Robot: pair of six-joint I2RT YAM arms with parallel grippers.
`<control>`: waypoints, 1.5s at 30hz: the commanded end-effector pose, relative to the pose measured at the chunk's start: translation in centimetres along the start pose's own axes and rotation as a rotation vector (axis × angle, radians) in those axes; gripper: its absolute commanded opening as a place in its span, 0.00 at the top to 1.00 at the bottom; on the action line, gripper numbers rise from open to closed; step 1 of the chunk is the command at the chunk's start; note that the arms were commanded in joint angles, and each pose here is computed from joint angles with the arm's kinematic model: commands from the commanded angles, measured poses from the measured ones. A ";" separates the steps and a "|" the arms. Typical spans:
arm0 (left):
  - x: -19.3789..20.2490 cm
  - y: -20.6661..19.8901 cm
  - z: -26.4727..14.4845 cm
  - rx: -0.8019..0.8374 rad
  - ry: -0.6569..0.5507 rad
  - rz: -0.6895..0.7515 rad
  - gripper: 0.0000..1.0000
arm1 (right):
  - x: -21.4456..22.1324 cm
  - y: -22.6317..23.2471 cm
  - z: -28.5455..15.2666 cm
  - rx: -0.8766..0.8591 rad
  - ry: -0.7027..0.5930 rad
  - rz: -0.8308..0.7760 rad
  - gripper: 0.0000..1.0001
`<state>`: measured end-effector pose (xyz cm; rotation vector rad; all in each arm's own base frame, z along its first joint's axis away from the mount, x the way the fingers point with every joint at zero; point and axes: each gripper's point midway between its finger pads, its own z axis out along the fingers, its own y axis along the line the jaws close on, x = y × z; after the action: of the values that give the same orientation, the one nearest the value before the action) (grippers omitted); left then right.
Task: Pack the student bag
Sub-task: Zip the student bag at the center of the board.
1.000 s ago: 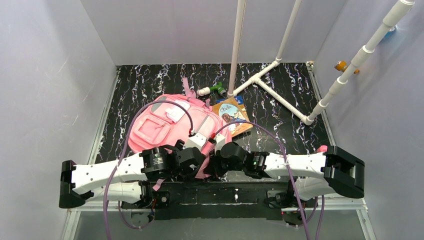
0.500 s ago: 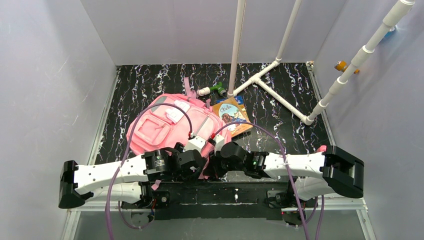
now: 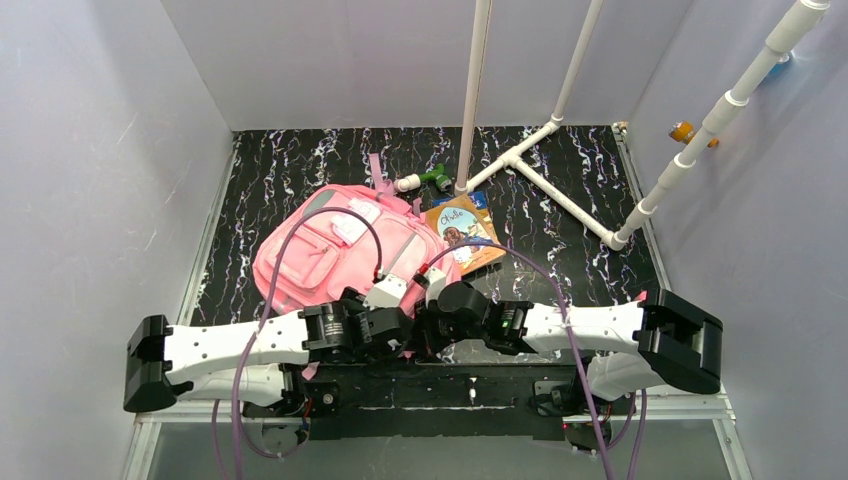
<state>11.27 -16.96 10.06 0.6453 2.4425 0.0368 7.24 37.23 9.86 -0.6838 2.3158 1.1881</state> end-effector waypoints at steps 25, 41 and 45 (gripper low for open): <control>-0.3 7.0 -1.4 -0.269 -0.128 -0.216 1.00 | -4.2 -2.7 -3.4 0.304 0.079 -0.286 0.99; 0.4 8.5 -1.7 -0.266 -0.131 -0.320 1.00 | -10.4 -10.5 -6.9 0.428 0.077 -0.239 0.99; 0.2 8.4 -2.2 -0.240 -0.129 -0.312 1.00 | -10.0 -7.0 -4.9 0.202 0.091 -0.171 0.99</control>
<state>13.63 -13.72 13.11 0.1008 2.3575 -0.0581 18.84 30.74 13.07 -0.8254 2.3770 0.7069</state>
